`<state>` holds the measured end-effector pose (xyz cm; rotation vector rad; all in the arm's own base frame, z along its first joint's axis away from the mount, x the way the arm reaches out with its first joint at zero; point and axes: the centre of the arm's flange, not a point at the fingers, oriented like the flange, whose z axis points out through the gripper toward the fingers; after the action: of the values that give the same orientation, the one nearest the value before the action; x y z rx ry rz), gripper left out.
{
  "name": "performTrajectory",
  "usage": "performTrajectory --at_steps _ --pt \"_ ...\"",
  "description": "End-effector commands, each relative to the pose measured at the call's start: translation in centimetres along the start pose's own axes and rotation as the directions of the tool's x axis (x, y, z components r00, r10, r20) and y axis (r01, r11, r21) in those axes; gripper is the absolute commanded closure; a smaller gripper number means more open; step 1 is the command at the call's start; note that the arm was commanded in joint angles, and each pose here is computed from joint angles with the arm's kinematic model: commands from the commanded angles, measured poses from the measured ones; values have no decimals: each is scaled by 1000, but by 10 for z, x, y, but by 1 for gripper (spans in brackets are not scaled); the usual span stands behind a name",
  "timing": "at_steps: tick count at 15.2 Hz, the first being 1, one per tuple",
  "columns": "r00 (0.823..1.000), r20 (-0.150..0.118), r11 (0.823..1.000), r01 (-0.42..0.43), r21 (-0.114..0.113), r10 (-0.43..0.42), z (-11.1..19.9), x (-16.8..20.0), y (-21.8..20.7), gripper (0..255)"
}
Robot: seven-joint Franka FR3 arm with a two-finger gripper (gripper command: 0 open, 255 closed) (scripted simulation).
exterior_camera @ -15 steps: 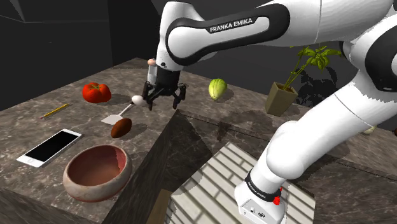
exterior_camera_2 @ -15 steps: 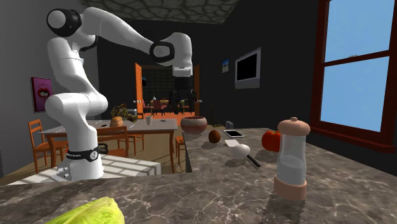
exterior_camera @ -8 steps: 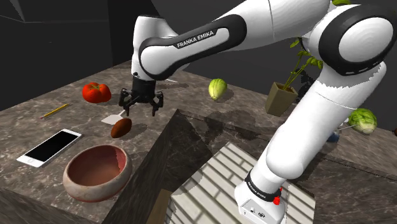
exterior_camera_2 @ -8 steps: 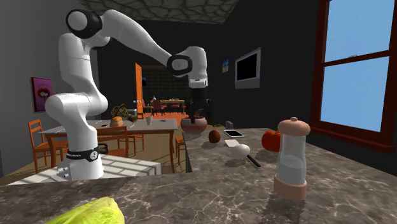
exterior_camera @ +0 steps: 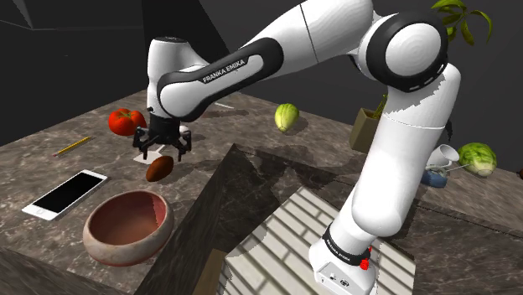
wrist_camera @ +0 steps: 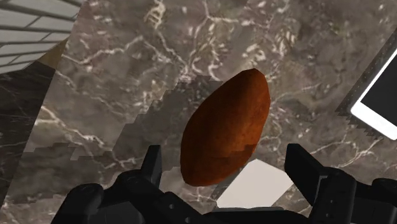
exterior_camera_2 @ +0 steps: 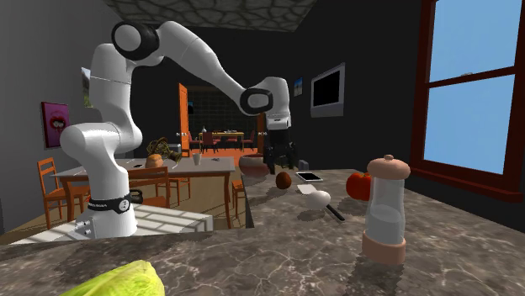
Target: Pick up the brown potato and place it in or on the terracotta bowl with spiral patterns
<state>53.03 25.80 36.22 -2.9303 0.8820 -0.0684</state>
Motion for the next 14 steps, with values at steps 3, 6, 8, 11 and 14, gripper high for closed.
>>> performTrajectory --at_steps 3,6,8,11,14 --pt "1000 -1 1000 -2 1 2 20 2 -3 0" --pt "1000 -1 1000 -2 1 2 34 2 -3 0" --pt "1000 -1 1000 -2 1 2 34 2 -3 0" --pt "1000 -1 1000 -2 1 2 34 2 -3 0" --pt "1000 -1 1000 -2 1 2 34 2 -3 255"
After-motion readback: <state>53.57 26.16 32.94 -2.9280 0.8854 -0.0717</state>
